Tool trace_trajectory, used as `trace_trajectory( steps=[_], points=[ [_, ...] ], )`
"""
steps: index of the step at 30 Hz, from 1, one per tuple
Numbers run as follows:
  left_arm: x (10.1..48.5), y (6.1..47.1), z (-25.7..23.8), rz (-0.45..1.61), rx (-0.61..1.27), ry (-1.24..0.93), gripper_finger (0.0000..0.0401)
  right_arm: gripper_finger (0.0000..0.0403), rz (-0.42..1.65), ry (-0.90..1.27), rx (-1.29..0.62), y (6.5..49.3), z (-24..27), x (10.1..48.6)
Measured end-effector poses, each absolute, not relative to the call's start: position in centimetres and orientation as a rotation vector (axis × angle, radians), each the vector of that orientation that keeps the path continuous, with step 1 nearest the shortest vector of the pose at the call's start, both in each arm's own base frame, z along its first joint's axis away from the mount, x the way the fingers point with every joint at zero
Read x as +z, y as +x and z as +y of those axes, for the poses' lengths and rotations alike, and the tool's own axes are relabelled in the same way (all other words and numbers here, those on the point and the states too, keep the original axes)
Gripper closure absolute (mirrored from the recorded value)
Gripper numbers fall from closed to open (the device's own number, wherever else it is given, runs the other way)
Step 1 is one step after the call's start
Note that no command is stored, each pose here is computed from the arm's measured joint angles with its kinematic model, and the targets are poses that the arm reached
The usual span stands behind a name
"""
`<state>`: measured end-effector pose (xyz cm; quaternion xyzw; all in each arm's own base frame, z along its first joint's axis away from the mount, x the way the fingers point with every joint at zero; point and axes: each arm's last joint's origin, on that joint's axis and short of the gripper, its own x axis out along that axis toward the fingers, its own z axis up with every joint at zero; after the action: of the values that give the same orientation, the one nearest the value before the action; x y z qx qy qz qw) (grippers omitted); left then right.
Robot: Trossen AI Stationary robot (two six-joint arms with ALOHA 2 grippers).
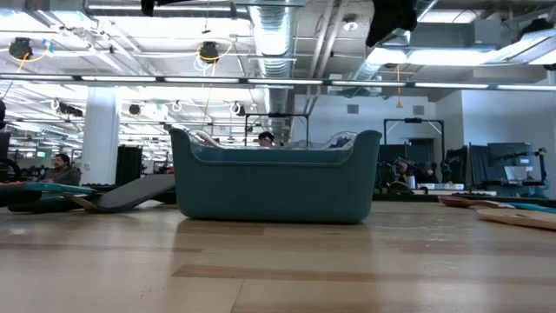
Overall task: Pick & Place Kitchen Items
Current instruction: Put the top wooden serving spoon into the bottom transparent bin
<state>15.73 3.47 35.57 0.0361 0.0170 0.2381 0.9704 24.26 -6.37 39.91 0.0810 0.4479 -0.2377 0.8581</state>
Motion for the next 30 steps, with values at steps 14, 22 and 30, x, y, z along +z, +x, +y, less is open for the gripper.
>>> trace_trajectory(
  steps=[14,22,30],
  points=[
    [35.6,15.7,3.5,0.031,0.478,0.07,0.0397,0.0402,0.898,0.351,-0.531,24.0,-6.5,40.1],
    [35.6,15.7,3.5,0.03,0.478,0.07,0.0397,0.0402,0.854,0.535,-0.661,23.6,-7.0,40.0],
    [35.6,15.7,3.5,0.031,0.483,0.07,0.0397,0.0403,0.87,0.654,-0.9,22.3,-8.1,39.5]
  ],
)
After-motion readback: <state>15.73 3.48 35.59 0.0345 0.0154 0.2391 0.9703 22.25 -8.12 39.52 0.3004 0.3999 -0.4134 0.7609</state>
